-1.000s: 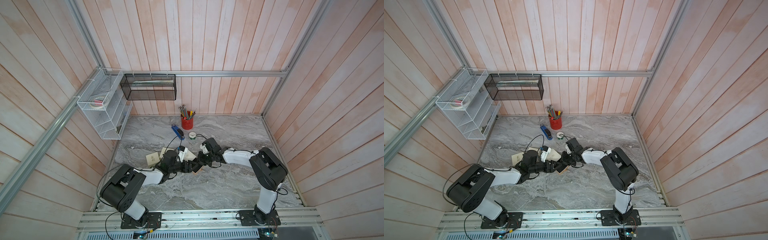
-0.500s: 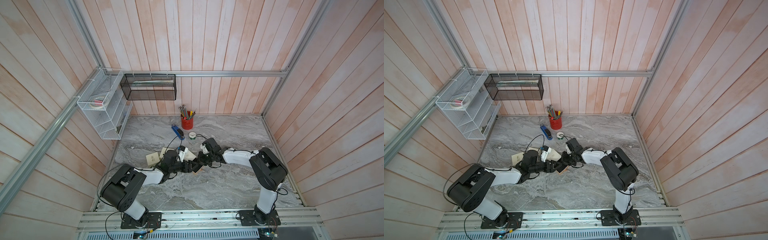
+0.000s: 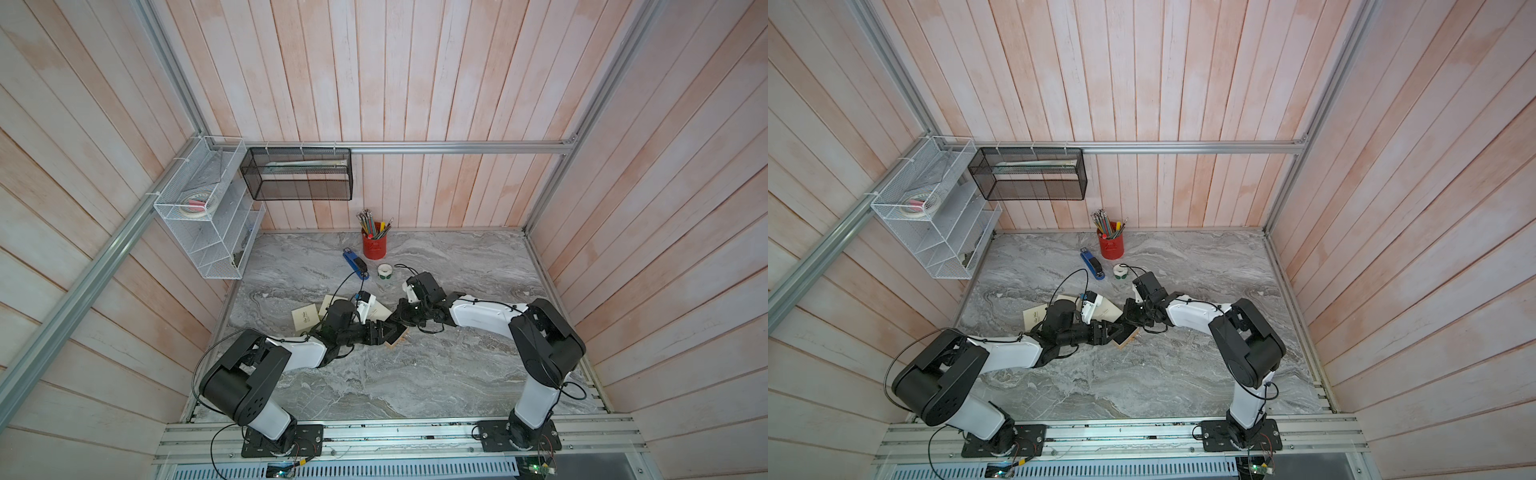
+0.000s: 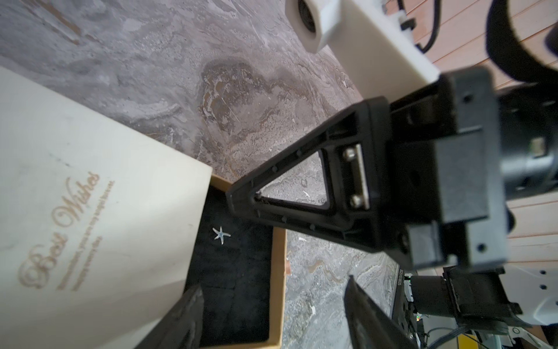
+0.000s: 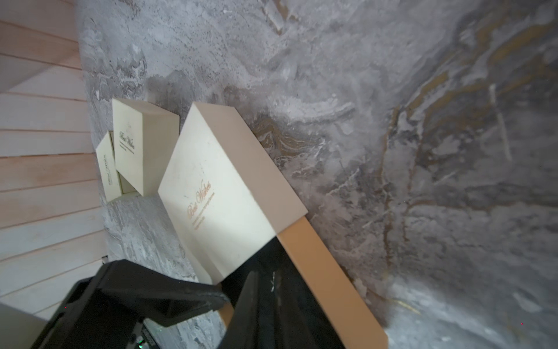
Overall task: Place the earrings into the drawer-style jewelry box
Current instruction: Adjust the earring in the inner lining.
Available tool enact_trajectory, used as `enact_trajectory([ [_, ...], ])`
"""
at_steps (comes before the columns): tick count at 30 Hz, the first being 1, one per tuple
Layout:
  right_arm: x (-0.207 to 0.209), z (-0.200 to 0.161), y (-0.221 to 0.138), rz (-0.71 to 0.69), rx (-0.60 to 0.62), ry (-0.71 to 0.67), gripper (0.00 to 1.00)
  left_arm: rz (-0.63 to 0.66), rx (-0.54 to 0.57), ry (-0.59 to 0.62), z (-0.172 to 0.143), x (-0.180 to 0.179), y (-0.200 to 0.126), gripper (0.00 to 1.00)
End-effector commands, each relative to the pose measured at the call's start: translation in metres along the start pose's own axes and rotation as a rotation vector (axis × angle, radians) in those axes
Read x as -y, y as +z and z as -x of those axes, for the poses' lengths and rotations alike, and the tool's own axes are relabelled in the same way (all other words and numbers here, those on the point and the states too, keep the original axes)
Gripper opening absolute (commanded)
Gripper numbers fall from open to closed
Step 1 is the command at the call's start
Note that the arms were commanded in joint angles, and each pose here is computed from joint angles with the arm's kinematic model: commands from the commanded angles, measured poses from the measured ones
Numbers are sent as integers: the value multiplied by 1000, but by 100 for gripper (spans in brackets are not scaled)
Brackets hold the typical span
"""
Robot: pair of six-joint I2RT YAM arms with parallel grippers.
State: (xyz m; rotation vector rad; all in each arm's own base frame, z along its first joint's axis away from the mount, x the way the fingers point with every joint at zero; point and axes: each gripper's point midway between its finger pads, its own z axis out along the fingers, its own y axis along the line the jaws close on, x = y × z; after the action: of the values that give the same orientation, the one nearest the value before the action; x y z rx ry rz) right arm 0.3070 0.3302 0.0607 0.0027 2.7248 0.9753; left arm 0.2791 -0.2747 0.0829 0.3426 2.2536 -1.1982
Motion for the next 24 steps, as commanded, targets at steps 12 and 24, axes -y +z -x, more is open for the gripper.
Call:
enact_trajectory([
  [12, 0, -11, 16, -31, -72, -43, 0, -7, 1, 8, 4, 2, 3, 74],
  [24, 14, -13, 16, -94, -69, -38, 0, 4, -11, 6, 0, -2, 5, 74],
])
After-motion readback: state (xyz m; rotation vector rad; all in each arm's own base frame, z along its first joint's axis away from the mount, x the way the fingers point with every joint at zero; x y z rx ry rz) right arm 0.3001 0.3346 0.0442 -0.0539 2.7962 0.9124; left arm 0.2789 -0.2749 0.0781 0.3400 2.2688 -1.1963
